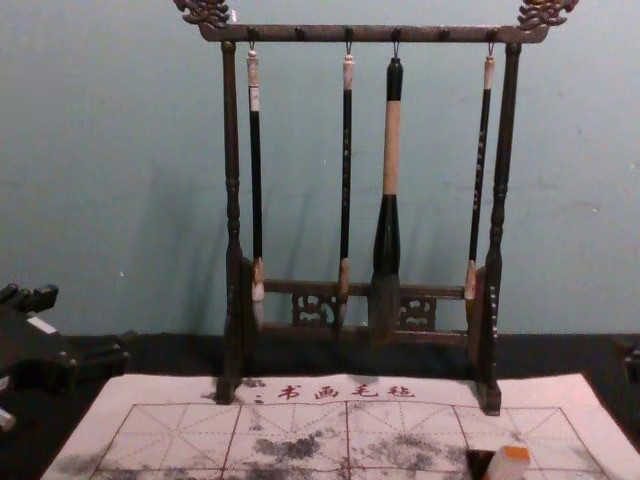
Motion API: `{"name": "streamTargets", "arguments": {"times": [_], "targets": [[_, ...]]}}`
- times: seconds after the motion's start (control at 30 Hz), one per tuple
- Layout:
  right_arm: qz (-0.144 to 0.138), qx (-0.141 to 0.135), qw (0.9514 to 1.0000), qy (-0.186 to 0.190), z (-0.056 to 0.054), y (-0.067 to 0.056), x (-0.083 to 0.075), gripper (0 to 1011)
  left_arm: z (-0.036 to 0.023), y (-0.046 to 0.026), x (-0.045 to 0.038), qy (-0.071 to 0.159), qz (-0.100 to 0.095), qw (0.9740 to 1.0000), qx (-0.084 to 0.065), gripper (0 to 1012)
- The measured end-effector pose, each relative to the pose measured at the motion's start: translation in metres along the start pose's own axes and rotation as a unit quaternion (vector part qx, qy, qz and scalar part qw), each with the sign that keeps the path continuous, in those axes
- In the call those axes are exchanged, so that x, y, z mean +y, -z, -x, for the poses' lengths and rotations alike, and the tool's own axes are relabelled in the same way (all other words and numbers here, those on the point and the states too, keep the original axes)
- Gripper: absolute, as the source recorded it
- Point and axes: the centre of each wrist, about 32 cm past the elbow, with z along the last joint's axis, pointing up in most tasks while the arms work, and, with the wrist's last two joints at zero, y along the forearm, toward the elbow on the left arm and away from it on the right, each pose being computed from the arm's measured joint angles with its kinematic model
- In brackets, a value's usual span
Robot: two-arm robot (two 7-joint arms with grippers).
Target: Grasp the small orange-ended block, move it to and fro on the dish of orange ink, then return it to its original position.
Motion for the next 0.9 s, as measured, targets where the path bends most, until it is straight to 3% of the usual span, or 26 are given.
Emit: {"name": "streamTargets", "arguments": {"times": [0.3,0.5,0.6,0.8,0.9], "targets": [[-0.002,0.000,1.0000,-0.002,0.000,0.000,-0.001,1003,0.0000,0.0000,0.0000,0.000,0.000,1.0000,0.000,1001],[-0.027,-0.004,0.9982,-0.053,-0.004,0.006,-0.009,1003,0.0000,0.0000,0.0000,0.000,0.000,1.0000,0.000,1001],[-0.041,-0.004,0.9953,-0.088,-0.004,0.010,-0.015,1002,0.0000,0.0000,0.0000,0.000,0.000,1.0000,0.000,1001],[-0.079,0.014,0.9835,-0.162,-0.004,0.021,-0.030,1003,0.0000,0.0000,0.0000,0.000,0.000,1.0000,0.000,1001],[-0.096,0.028,0.9735,-0.205,-0.003,0.025,-0.035,1003,0.0000,0.0000,0.0000,0.000,0.000,1.0000,0.000,1001]]}}
